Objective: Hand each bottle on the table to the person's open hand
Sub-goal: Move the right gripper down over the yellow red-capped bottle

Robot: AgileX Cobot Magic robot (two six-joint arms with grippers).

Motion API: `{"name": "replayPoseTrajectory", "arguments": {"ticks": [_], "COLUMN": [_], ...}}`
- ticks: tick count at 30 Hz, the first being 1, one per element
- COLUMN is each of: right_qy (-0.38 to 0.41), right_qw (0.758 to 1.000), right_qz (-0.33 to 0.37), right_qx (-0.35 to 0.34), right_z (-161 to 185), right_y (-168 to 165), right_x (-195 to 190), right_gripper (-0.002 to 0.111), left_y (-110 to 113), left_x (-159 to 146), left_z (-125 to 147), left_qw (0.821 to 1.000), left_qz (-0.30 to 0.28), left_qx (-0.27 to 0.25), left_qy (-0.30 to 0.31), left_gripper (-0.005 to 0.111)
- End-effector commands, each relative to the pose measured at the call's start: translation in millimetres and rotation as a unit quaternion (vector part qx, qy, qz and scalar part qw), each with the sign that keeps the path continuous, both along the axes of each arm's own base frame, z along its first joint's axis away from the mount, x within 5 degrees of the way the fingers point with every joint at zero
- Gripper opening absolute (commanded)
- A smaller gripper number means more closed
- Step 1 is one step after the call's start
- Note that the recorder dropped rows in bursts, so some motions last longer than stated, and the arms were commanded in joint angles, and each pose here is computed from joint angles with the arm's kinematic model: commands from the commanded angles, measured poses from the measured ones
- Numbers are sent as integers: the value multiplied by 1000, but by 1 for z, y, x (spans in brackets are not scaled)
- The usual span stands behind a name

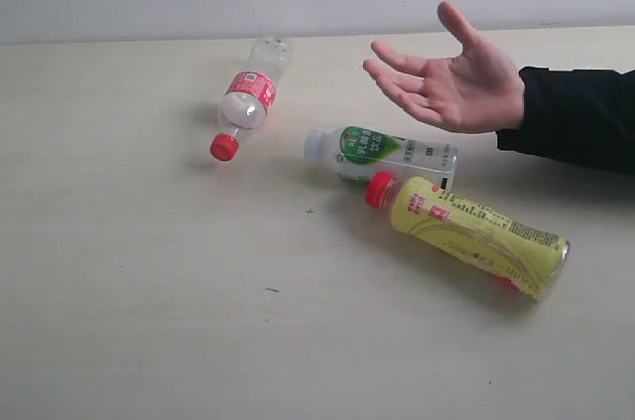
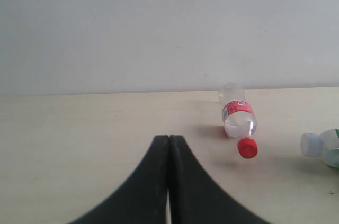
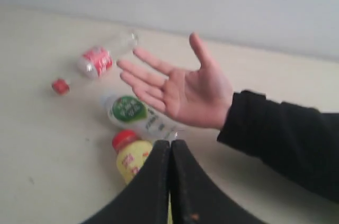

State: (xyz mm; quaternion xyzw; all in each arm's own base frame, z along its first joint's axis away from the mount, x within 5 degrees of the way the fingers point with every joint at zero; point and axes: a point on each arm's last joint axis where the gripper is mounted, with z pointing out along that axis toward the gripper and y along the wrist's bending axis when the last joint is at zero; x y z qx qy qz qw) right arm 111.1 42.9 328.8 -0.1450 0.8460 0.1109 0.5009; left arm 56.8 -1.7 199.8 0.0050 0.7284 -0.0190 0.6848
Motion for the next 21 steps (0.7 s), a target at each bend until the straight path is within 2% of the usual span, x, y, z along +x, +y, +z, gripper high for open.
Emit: {"name": "replayPoseTrajectory", "arguments": {"ticks": [1,4,7,14,16,18,21], "right_qy": [163,278,345,360,357,377,396], "right_qw": [982,948,913,877,878,868,845], "right_qz": [38,99,164,233,231,234,259], "right_qx": [-83,-116,-145,-219,-220,-225,-247], "right_z": [-6,-12,-16,-42,-50,-62,-83], "right_y": [17,33,44,50,53,55,57], "right_x": [44,67,86,116,125,132,143], "right_gripper": [0,0,0,0,1,11,32], "left_y": [0,0,0,0,0,0,0], "left_x": [-1,-1,-1,-1,-1,-1,-1], "left_z": [1,1,1,1,1,1,1], "left_qw": [1000,1000,1000,1000,1000,1000,1000], "left_qz": [-3,-3,-3,-3,-3,-3,-3], "left_qx": [-6,-6,-6,-6,-6,-6,-6], "left_qy": [-4,-4,-4,-4,-4,-4,-4], "left_gripper": [0,0,0,0,0,0,0]}}
